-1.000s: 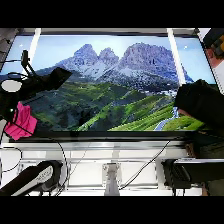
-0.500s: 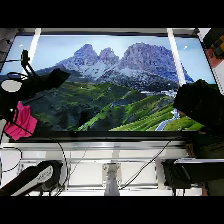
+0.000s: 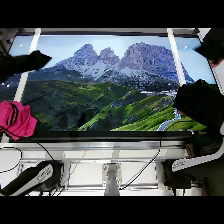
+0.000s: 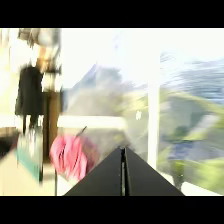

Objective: Fold the clothes and pants, and hang the long-sleeved shirts on hangers.

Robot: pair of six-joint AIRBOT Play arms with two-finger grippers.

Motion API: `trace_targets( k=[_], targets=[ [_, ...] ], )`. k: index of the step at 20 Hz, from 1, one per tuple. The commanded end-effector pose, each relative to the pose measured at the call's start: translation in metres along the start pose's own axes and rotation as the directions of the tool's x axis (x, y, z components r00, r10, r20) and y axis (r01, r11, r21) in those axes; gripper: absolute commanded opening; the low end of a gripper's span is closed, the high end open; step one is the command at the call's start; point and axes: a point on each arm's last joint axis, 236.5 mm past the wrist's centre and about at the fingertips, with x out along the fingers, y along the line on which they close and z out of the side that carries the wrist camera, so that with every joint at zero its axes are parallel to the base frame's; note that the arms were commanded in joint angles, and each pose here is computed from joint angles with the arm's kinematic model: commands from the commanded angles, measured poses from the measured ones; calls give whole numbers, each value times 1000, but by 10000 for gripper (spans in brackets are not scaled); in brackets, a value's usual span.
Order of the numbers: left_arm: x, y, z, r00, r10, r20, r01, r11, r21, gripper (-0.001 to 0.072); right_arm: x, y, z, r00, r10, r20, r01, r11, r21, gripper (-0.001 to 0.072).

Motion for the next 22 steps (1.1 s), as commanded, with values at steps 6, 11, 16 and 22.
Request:
trace_targets(
  k=[6,11,16,22],
  targets=[
    [-66,-20,5,989,61,-136,-52,996,68,51,121,126,-71,966,151,-210,-192,963,-190,15],
    [-65,-37,6,992,-8,-128,14,999,47,51,130,137,-84,957,160,-244,-211,957,-199,16],
    [-65,-37,6,992,-8,-129,14,999,47,51,130,137,-84,957,159,-242,-209,957,-199,16],
    [-65,-37,6,992,-8,-128,14,999,47,51,130,137,-84,957,159,-242,-209,957,-199,16]
  ],
)
